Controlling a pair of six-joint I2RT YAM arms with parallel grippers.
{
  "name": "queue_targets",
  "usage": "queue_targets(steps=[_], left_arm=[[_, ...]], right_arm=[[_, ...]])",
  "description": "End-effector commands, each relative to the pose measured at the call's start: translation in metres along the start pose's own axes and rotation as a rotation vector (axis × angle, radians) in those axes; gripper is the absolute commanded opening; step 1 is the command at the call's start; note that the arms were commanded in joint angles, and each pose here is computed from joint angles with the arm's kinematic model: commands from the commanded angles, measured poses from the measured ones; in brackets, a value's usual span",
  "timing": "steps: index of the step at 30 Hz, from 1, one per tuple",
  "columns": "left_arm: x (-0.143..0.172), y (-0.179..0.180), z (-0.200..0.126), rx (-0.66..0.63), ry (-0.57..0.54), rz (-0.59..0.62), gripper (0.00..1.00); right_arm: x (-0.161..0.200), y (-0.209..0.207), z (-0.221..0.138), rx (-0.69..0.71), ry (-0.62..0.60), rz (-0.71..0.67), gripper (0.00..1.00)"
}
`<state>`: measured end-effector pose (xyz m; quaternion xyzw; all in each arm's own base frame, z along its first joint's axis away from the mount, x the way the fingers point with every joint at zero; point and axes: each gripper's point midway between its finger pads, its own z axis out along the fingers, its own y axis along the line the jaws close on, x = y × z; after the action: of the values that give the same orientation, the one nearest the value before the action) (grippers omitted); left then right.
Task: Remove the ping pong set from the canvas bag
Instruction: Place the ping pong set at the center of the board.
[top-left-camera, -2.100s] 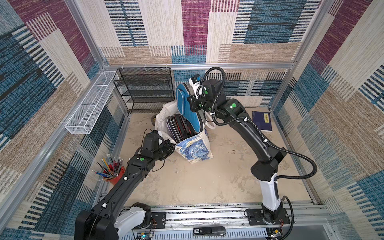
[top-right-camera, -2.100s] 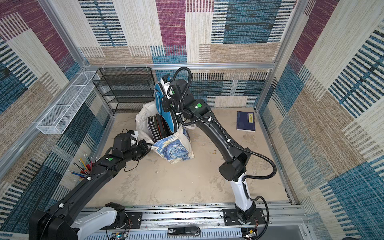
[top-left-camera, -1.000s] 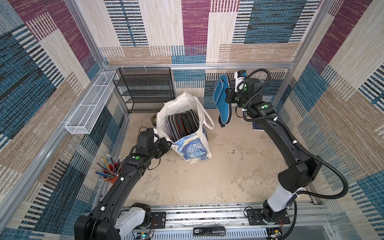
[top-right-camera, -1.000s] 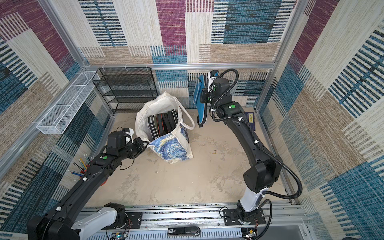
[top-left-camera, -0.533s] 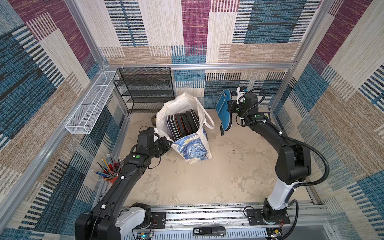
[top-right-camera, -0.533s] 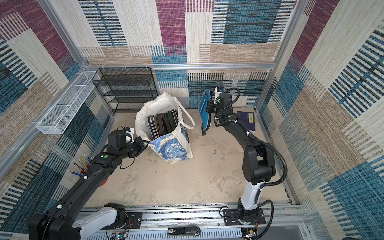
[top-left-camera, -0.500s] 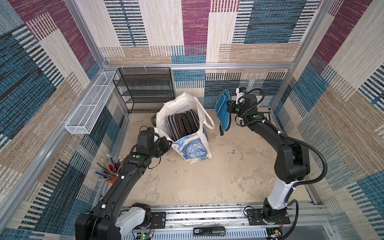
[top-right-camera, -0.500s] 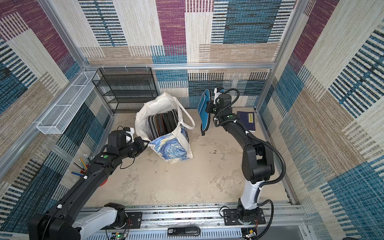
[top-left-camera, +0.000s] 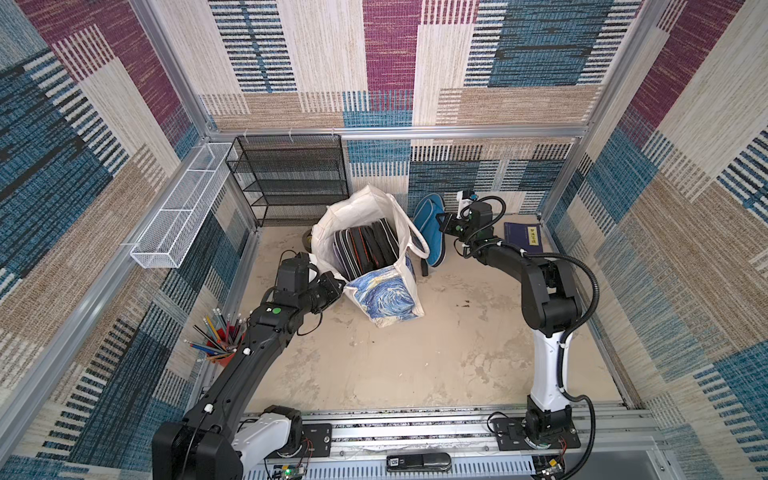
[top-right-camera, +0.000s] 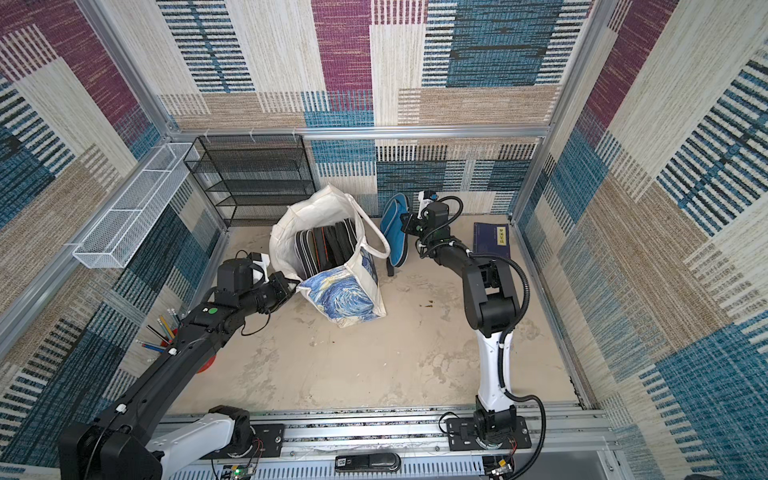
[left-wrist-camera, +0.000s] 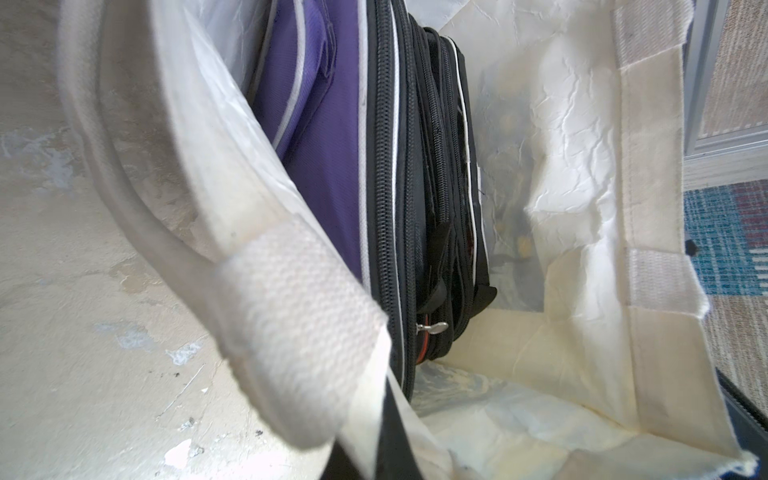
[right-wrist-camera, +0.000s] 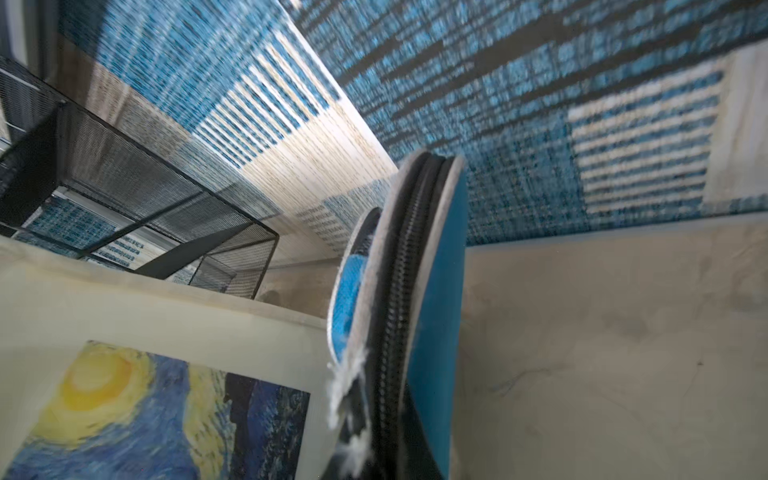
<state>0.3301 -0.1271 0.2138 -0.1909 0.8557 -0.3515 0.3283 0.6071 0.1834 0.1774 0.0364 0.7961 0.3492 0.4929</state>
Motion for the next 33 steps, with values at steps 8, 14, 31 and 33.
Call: queue_targets(steps=[8,14,31,33], left_arm=[[-0.011,-0.003,0.003,0.008,-0.042,0.036,0.00],[-0.012,-0.005,0.003,0.016,-0.044,0.036,0.00],[-0.010,-0.004,-0.004,0.010,-0.049,0.041,0.00],[-0.009,-0.004,-0.004,0.010,-0.047,0.039,0.00]], right_arm=[[0.023,-0.040,-0.002,0.118,0.024,0.049,0.00],[0.053,-0.065,-0.008,0.226,0.097,0.091,0.00],[0.080,-0.070,0.037,0.231,0.122,0.191,0.00],[0.076,-0.070,0.040,0.232,0.100,0.205,0.00]])
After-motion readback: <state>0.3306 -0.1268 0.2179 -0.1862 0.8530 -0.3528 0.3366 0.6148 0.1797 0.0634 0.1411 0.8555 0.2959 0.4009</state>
